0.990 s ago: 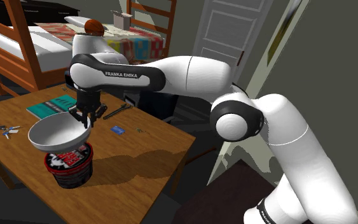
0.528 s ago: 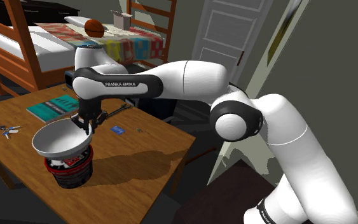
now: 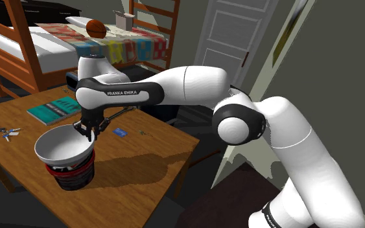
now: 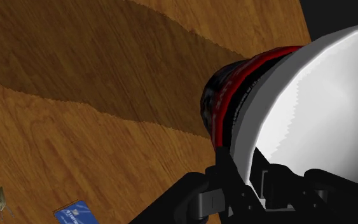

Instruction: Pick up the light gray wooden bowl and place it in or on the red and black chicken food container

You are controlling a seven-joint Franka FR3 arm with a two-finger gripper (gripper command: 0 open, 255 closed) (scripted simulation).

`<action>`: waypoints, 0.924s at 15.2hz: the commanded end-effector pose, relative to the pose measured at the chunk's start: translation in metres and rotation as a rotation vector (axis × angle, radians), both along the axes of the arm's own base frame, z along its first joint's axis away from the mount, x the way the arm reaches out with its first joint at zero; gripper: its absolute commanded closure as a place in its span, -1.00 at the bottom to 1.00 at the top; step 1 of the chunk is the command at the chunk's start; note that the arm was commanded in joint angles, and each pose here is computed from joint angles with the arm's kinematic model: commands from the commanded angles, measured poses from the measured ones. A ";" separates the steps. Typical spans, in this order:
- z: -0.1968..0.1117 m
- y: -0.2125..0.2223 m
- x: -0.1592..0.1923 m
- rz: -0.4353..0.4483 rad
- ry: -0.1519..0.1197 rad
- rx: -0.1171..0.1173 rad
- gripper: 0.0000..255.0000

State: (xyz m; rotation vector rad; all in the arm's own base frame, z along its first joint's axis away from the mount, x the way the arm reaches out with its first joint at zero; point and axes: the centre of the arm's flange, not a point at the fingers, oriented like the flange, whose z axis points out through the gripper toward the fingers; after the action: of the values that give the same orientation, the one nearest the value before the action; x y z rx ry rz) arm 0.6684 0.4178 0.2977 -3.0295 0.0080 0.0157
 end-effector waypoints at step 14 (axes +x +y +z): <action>0.048 -0.005 0.000 0.001 0.002 0.000 -1.00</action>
State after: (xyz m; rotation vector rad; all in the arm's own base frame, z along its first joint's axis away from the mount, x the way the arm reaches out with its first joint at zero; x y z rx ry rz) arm 0.6699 0.4126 0.3353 -3.0291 0.0064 0.0174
